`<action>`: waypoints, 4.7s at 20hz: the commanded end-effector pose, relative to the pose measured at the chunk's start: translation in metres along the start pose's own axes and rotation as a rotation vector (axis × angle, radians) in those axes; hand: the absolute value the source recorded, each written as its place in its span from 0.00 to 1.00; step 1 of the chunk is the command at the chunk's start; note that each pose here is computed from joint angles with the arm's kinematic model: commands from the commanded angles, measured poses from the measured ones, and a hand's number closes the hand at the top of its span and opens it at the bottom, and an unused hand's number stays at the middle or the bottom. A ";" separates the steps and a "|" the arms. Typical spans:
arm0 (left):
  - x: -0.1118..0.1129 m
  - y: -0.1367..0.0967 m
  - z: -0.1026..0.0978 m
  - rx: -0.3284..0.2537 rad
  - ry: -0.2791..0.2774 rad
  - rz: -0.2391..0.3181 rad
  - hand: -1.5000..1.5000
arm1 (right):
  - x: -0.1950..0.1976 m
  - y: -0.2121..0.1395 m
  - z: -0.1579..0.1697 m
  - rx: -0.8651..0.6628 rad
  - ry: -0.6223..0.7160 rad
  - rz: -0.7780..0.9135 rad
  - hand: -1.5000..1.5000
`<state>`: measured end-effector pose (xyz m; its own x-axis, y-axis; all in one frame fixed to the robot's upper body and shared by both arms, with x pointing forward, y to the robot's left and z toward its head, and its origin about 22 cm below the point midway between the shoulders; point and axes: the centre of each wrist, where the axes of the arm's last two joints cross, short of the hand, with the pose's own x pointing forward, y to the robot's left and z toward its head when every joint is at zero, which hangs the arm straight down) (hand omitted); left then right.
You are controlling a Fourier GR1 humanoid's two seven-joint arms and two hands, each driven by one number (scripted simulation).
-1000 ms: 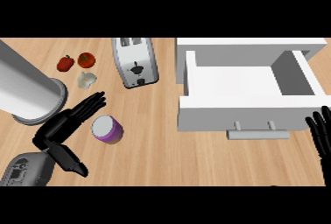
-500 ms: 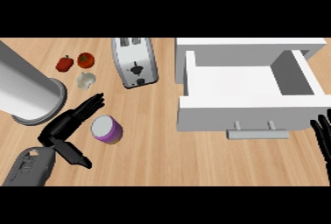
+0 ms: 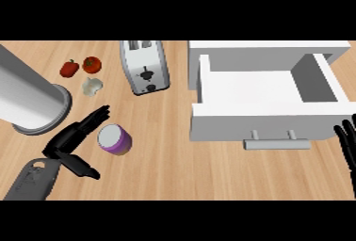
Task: Pick up the can, place it into the drawer and close the drawer
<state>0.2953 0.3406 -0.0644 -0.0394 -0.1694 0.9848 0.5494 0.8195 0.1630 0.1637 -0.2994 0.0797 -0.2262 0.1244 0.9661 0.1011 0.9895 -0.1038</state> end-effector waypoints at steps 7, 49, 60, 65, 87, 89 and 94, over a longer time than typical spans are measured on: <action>-0.015 0.016 -0.004 -0.021 -0.003 0.068 0.00 | 0.007 0.010 0.012 -0.007 -0.007 0.017 0.00; -0.010 -0.065 -0.091 -0.202 -0.072 0.199 1.00 | 0.010 0.005 0.006 -0.025 0.002 -0.028 0.00; -0.023 -0.025 -0.042 0.728 -0.058 0.234 1.00 | 0.017 -0.007 0.025 -0.055 -0.004 -0.016 0.00; 0.015 -0.050 -0.062 0.676 -0.129 0.212 1.00 | 0.016 0.009 0.016 -0.047 0.003 -0.011 0.00; 0.244 -0.121 -0.166 0.508 -0.233 0.077 1.00 | 0.039 -0.008 0.018 -0.070 -0.032 -0.025 0.00; 0.263 -0.134 -0.178 0.486 -0.241 0.050 1.00 | 0.028 -0.005 0.007 -0.059 -0.029 -0.011 0.00; 0.297 -0.141 -0.202 0.479 -0.267 0.032 1.00 | 0.017 -0.007 0.016 -0.049 -0.030 0.004 0.00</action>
<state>0.3660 0.0845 0.1693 -0.2420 -0.0415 0.9694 0.1087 0.9916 0.0696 0.1411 -0.3069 0.1011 -0.2549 0.1159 0.9600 0.1465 0.9860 -0.0802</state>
